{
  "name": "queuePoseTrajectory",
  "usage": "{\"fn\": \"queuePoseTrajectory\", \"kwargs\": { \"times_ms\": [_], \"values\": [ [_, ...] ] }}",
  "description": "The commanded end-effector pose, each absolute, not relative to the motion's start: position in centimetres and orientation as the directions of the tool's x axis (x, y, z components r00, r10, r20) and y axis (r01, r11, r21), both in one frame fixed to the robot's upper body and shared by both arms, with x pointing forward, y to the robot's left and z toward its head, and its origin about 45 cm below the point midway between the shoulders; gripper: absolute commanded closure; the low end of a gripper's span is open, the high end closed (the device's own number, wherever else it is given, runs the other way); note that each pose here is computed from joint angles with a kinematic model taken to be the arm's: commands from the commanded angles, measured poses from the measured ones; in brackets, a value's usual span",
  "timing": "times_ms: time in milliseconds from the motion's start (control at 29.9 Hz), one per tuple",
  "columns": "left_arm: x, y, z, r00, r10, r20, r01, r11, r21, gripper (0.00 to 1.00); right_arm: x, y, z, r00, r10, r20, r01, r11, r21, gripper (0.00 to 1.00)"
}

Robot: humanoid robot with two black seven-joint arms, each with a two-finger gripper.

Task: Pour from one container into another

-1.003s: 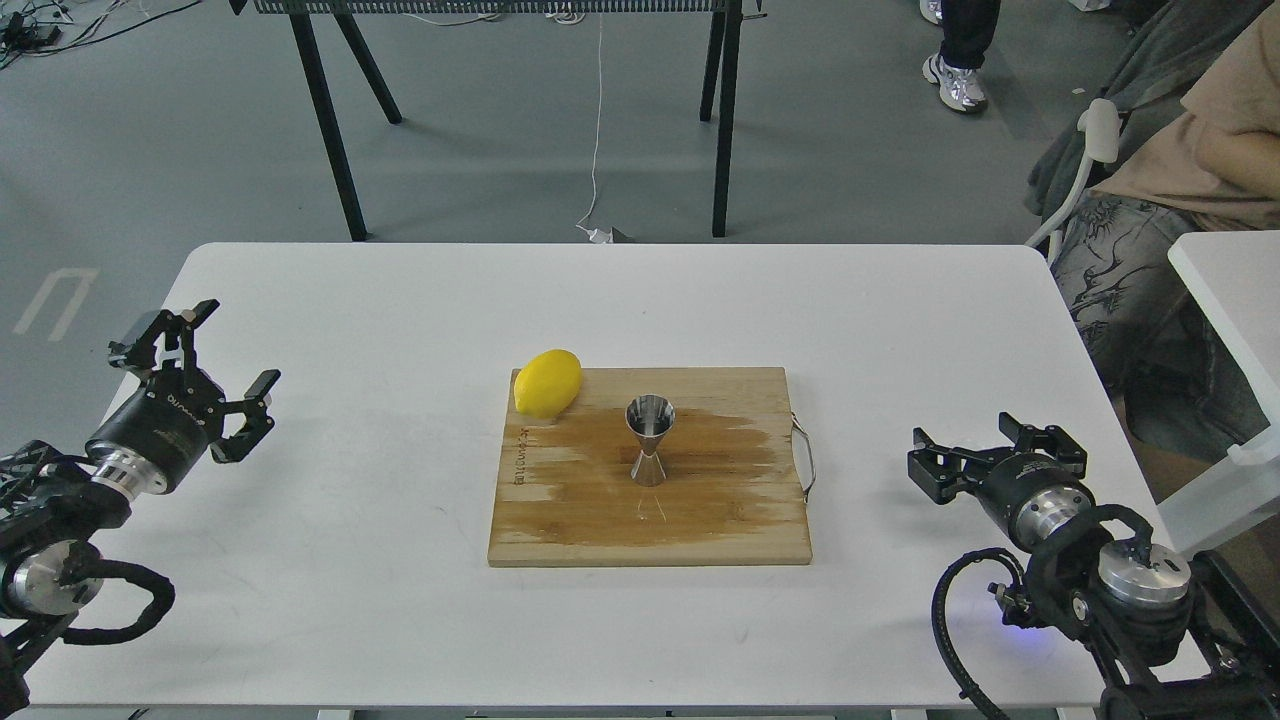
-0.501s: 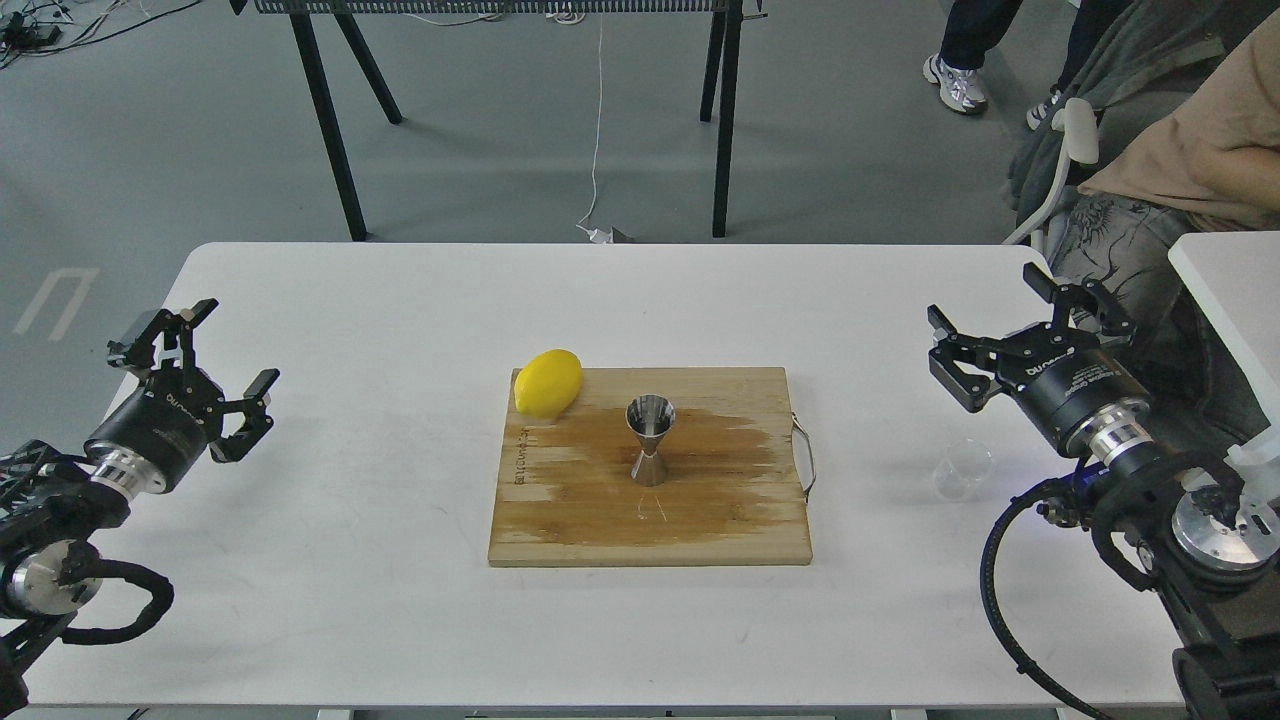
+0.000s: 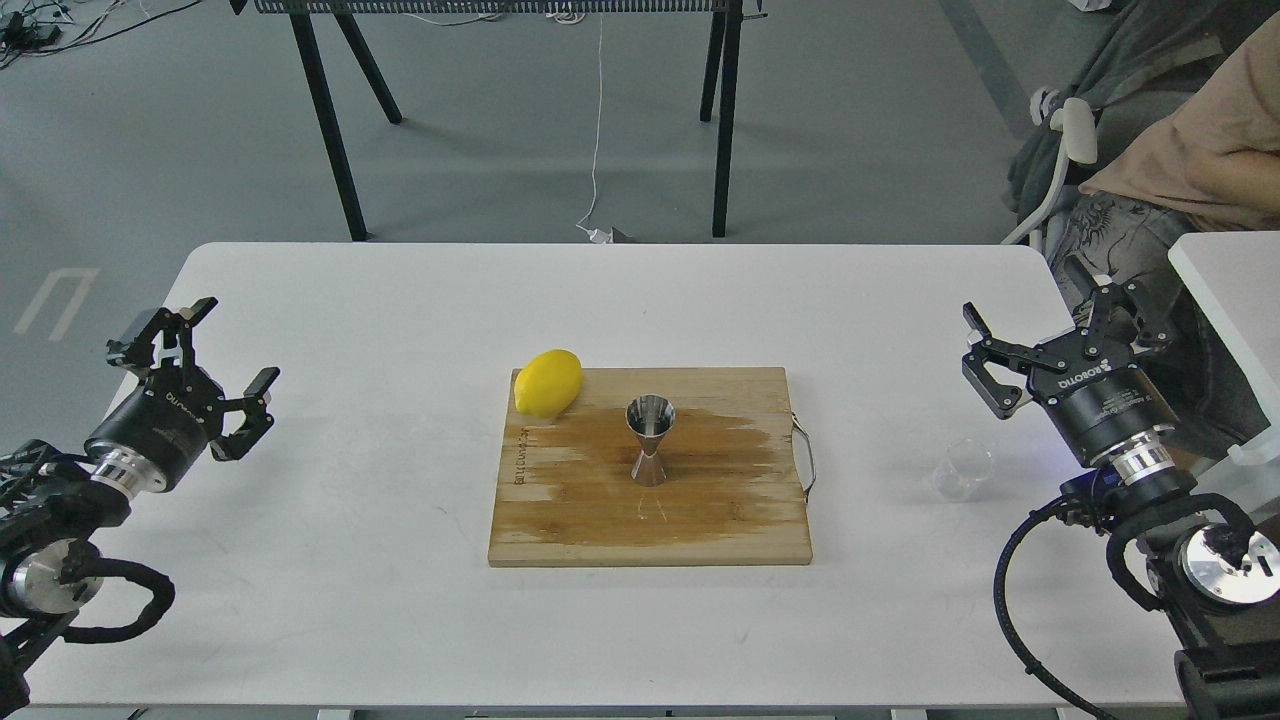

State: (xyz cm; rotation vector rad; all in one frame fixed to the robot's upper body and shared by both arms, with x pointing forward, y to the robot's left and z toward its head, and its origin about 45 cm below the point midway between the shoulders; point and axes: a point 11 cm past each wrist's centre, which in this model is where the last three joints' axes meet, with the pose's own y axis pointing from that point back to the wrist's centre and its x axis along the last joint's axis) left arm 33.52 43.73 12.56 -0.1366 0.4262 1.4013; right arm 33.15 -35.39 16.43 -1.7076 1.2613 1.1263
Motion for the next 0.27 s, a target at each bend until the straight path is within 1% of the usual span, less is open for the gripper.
{"fn": "queuePoseTrajectory", "kwargs": {
  "times_ms": [0, 100, 234],
  "values": [
    [33.6, 43.4, 12.4, 0.108, 0.92, -0.376, -0.972, 0.178, 0.155, 0.01, 33.0, -34.9, 16.0, 0.133, -0.309, -0.942, -0.967, -0.248, -0.055, 0.02],
    [33.7, 42.6, 12.0, 0.114, 0.914, -0.39, -0.97, 0.187, 0.155, 0.01, 33.0, -34.7, 15.7, 0.126, -0.3, -0.946, -0.971, -0.232, -0.055, 0.02],
    [33.9, 42.5, 12.2, 0.119, 0.913, -0.391, -0.971, 0.189, 0.147, 0.01, 32.8, -35.1, 13.9, 0.073, -0.291, -0.954, -0.98, -0.201, -0.014, 0.01]
  ]
}}
